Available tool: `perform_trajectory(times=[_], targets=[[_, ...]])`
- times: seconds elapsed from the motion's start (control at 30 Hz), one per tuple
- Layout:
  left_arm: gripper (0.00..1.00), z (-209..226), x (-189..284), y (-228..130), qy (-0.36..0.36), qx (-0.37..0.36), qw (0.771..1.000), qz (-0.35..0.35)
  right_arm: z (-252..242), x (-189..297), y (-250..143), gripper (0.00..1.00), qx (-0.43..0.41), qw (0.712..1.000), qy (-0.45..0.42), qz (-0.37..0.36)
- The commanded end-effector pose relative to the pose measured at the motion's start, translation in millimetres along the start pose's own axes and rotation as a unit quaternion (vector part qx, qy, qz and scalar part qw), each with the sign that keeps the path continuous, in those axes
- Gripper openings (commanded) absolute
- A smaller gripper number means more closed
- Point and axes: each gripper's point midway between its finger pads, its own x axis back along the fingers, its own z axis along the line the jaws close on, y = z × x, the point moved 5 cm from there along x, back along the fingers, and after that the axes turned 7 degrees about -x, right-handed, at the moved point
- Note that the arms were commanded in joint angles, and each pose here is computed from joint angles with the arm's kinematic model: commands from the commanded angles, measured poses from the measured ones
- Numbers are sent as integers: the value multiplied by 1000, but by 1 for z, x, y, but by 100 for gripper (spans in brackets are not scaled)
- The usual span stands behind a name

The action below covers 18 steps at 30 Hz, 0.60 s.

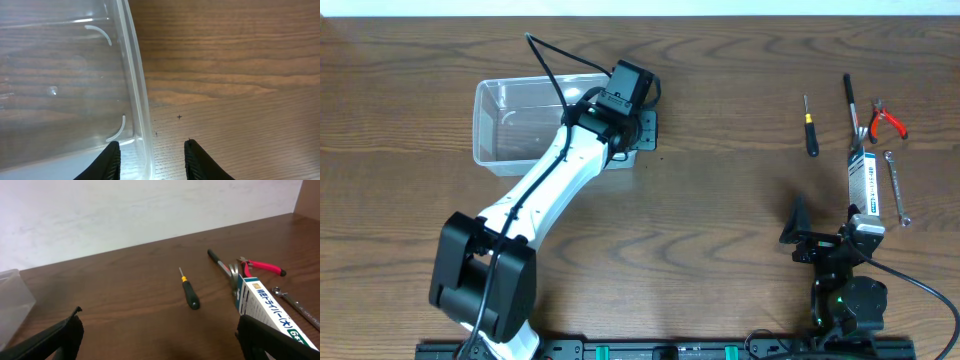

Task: Pack container
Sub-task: 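Grip the container's right rim with the left gripper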

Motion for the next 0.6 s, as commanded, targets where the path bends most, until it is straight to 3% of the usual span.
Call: perform_trajectory(times=[0.0,0.57], targets=[[32,3,-18,-7,10,-6,1000,20,-1,0,0,99,3,1000,-1,-2],[27,5,-27,-9,14,-10,999,28,-1,0,0,99,3,1000,-1,-2]])
